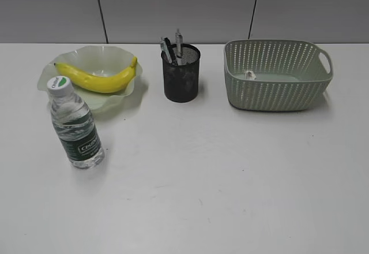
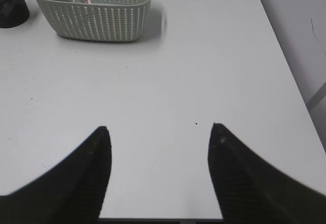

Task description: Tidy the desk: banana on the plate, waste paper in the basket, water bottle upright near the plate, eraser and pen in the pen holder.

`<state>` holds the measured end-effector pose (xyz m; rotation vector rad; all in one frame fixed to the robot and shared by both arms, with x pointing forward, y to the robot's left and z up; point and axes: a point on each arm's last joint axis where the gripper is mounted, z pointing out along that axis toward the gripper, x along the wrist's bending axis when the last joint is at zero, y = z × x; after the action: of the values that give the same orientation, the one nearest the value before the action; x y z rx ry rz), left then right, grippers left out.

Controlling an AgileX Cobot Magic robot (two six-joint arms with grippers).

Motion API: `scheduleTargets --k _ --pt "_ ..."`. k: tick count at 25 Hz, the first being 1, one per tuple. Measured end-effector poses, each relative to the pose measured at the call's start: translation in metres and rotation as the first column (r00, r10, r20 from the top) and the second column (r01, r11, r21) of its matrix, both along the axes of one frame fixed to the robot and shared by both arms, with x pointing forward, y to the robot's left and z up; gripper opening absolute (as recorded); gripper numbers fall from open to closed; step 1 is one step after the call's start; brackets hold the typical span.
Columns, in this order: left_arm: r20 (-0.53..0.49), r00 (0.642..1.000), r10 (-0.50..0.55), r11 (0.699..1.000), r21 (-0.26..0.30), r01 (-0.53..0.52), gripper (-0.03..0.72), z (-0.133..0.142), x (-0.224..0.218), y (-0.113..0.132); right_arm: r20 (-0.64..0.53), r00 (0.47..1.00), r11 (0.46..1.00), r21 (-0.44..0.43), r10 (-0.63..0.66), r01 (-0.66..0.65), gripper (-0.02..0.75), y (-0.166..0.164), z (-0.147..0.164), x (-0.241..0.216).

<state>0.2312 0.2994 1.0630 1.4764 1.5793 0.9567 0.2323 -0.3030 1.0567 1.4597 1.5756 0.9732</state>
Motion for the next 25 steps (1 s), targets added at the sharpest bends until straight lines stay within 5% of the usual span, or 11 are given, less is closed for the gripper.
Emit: scheduleTargets --k 25 --pt "0.018 1.000 -0.001 1.000 0.002 0.001 0.239 -0.0003 -0.0028 -0.0001 0.000 1.000 1.000 0.001 0.001 -0.001 0.479 0.0001 0.0000 0.0000"
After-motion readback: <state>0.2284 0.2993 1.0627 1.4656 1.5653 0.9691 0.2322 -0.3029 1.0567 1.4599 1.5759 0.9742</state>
